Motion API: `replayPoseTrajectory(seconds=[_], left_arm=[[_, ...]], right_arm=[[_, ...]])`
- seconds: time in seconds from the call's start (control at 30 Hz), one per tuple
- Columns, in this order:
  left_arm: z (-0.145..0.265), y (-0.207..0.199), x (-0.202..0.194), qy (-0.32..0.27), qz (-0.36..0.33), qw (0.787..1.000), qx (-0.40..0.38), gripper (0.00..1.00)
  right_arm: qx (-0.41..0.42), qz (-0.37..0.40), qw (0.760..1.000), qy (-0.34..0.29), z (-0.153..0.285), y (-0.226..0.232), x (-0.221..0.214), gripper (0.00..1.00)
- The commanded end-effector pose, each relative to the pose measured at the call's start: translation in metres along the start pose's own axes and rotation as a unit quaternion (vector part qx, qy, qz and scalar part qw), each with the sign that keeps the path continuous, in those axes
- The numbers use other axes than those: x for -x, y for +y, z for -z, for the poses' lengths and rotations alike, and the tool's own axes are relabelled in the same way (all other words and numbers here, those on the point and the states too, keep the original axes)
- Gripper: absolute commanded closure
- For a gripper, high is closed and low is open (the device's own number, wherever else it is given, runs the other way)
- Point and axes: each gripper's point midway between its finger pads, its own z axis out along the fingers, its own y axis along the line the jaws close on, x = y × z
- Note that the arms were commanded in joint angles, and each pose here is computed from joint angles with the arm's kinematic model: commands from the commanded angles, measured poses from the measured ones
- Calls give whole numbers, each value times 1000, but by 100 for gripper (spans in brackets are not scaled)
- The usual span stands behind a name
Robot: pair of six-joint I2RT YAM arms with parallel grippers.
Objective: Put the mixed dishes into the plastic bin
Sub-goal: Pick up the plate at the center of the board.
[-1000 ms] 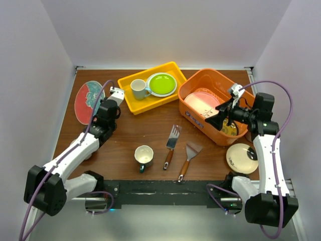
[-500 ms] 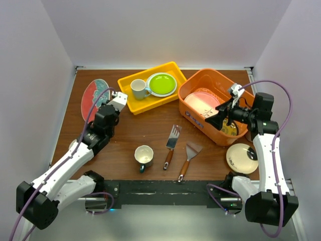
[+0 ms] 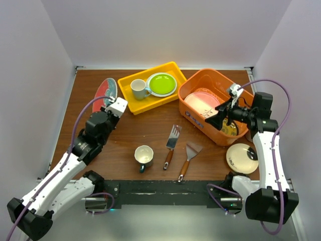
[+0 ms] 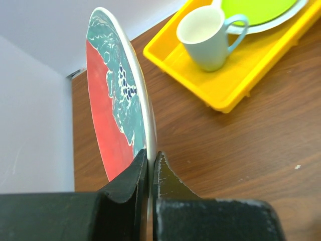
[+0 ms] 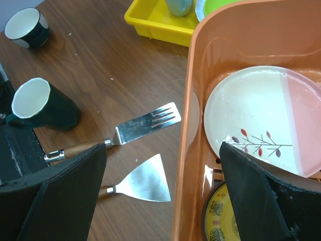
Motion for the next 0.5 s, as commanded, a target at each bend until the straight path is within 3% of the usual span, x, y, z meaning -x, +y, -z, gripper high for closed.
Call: replayPoseTrajectory(seconds=[0.0,0.47], left_arm=[[27,25,87,-150,53,987,1,100],[52,5,119,-224,75,968,-87,100]], right_arm=[[15,22,1000,-1,4,3,14,1],[45,36,998,38,12,12,51,1]])
